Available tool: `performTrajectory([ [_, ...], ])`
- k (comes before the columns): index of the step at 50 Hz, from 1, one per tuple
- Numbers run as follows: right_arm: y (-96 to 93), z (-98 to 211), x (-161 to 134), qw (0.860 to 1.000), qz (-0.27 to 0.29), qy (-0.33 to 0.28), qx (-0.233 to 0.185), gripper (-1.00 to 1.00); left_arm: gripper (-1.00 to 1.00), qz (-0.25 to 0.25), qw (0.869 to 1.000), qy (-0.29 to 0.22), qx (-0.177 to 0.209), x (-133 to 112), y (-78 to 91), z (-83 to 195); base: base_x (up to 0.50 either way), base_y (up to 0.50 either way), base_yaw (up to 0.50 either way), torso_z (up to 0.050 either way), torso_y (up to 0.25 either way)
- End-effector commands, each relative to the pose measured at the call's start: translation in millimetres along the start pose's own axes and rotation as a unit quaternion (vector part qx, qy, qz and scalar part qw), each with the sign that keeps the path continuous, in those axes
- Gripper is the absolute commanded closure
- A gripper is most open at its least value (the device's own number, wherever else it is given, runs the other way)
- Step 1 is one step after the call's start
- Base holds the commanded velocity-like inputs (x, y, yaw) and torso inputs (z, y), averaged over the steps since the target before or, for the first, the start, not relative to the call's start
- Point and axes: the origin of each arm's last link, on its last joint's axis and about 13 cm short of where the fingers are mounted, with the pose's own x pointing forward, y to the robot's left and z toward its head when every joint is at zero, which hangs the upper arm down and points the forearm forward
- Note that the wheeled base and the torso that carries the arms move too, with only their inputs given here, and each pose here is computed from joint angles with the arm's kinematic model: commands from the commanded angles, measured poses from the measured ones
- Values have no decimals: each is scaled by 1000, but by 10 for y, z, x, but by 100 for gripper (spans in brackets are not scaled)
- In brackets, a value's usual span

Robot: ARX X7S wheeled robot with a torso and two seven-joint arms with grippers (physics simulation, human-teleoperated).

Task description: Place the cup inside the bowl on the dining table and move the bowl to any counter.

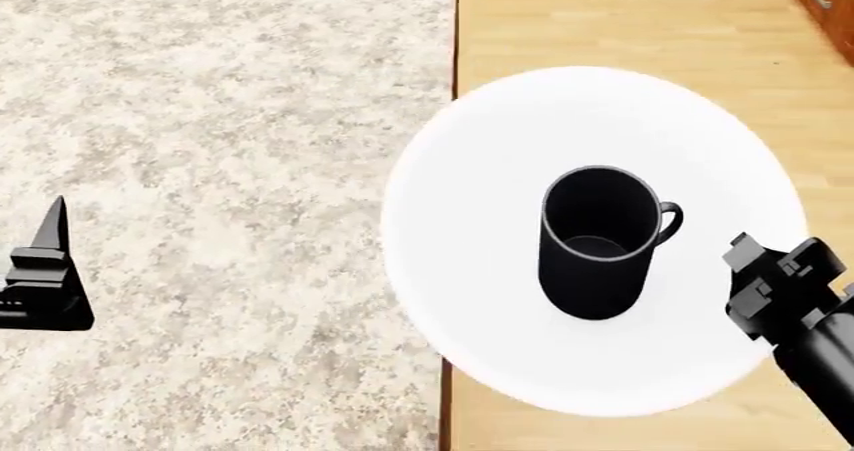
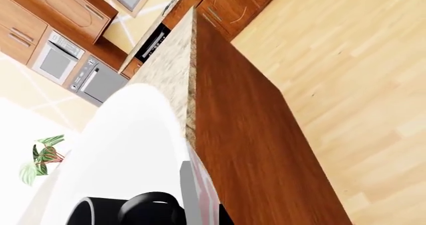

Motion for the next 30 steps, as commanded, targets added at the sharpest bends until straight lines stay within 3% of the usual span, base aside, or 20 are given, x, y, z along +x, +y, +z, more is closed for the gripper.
performTrajectory([
  [1, 17, 34, -17, 1000, 14, -20, 8, 100, -100, 0, 1000, -2, -2, 5, 7, -3, 0, -500, 0, 0, 10],
  [30, 1, 49, -8, 999, 15, -35, 6, 100, -100, -1, 1000, -1, 0, 10, 22, -1, 30, -500, 0, 0, 0],
])
